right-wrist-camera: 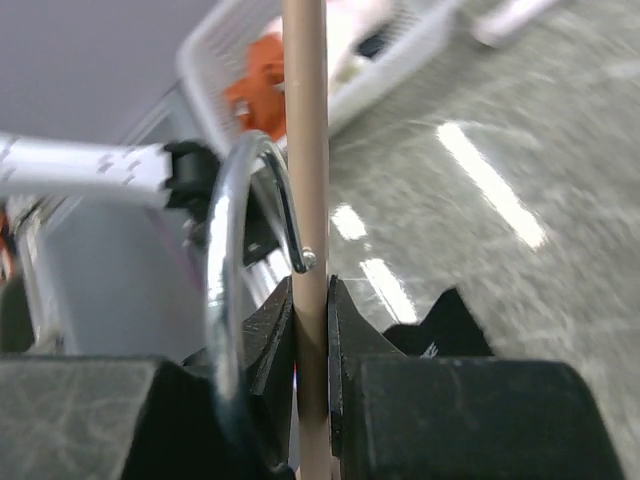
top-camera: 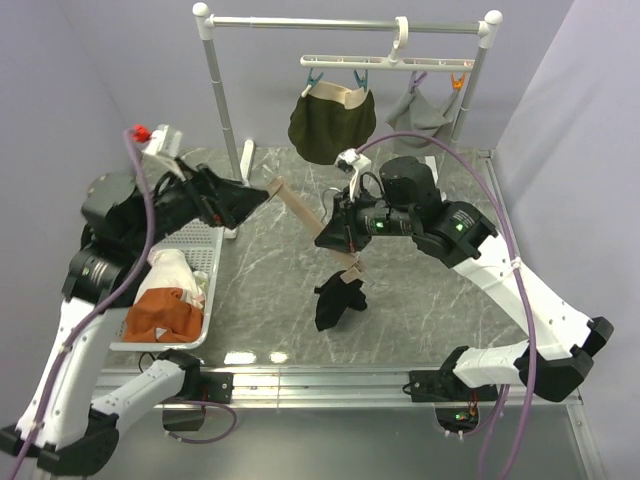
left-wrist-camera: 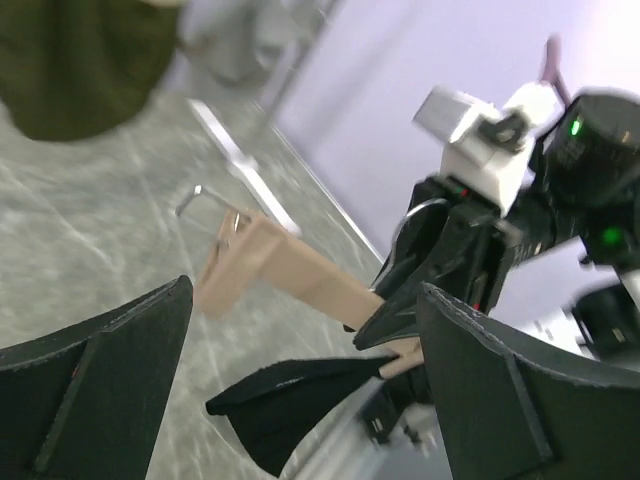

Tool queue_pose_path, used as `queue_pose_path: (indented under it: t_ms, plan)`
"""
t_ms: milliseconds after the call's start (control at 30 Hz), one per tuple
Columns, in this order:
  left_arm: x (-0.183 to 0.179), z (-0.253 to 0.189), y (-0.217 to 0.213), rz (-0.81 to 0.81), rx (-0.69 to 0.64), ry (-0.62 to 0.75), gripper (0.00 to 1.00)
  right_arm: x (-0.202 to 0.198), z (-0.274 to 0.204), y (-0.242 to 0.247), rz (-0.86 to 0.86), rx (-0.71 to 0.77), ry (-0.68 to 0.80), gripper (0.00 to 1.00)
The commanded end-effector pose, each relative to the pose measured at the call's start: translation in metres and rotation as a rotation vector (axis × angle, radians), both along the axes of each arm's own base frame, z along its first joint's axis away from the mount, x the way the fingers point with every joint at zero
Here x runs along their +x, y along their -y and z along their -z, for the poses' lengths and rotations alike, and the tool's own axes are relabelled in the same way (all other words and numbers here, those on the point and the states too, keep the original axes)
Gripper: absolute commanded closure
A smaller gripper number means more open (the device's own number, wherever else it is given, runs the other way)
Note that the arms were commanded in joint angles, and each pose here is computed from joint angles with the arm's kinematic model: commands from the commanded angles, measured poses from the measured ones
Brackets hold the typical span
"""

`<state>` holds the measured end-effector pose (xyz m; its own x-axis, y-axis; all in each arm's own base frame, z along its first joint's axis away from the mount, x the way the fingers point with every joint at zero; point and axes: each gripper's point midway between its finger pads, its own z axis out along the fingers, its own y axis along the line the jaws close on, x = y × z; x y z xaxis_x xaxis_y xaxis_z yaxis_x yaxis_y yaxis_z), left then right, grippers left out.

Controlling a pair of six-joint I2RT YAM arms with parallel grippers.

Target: Remove the underwear clipped to the hanger

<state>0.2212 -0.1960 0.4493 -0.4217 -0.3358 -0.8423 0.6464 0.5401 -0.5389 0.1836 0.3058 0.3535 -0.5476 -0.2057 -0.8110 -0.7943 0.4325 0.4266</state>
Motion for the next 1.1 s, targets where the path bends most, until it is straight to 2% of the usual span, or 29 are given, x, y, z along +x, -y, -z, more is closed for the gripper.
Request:
queue_pose_path:
  t_ms: [0, 67, 100, 200, 333, 433, 533, 600, 633, 667, 733, 900, 933, 1000, 1067]
  plan:
    - [0.008, -0.020, -0.037, -0.248, -0.033, 0.099, 0.01, 0.035, -0.020, 0.012, 0.268, 0.026, -0.007, 1.00]
    - [0.005, -0.026, -0.038, -0.244, -0.052, 0.134, 0.01, 0.050, -0.022, 0.023, 0.423, 0.035, -0.042, 1.00]
    - [0.002, -0.022, -0.030, -0.193, -0.054, 0.126, 0.01, 0.065, -0.024, 0.038, 0.598, 0.056, -0.083, 1.00]
    - [-0.002, -0.003, -0.011, -0.077, -0.032, 0.078, 0.01, 0.069, -0.030, 0.053, 0.790, 0.133, -0.208, 1.00]
    - [-0.010, 0.013, 0.011, -0.009, 0.003, 0.058, 0.01, 0.075, -0.030, 0.066, 0.998, 0.193, -0.275, 1.00]
    - [-0.019, 0.017, 0.034, 0.038, 0.046, 0.066, 0.01, 0.075, -0.018, 0.057, 1.063, 0.185, -0.354, 1.00]
    - [-0.023, 0.032, 0.073, 0.039, 0.173, 0.066, 0.01, 0.078, 0.005, 0.045, 1.151, 0.098, -0.400, 1.00]
    - [-0.033, 0.033, 0.090, 0.048, 0.258, 0.111, 0.00, 0.078, 0.011, 0.054, 1.247, 0.069, -0.426, 1.00]
    - [-0.047, 0.044, 0.111, 0.088, 0.312, 0.116, 0.01, 0.081, 0.019, 0.052, 1.270, 0.044, -0.434, 1.00]
    - [-0.042, 0.040, 0.110, 0.032, 0.344, 0.144, 0.01, 0.082, 0.022, 0.054, 1.296, 0.036, -0.439, 1.00]
    - [-0.052, 0.044, 0.123, 0.045, 0.379, 0.163, 0.01, 0.082, 0.028, 0.059, 1.339, 0.023, -0.447, 1.00]
    - [-0.046, 0.043, 0.116, -0.053, 0.425, 0.193, 0.00, 0.083, 0.035, 0.059, 1.352, 0.053, -0.454, 1.00]
    - [-0.047, 0.059, 0.117, -0.059, 0.507, 0.183, 0.01, 0.083, 0.035, 0.059, 1.349, 0.057, -0.457, 1.00]
    - [-0.042, 0.063, 0.114, -0.114, 0.585, 0.196, 0.01, 0.082, 0.034, 0.059, 1.347, 0.059, -0.462, 1.00]
    - [-0.049, 0.079, 0.125, -0.095, 0.679, 0.201, 0.01, 0.081, 0.034, 0.057, 1.341, 0.055, -0.472, 1.00]
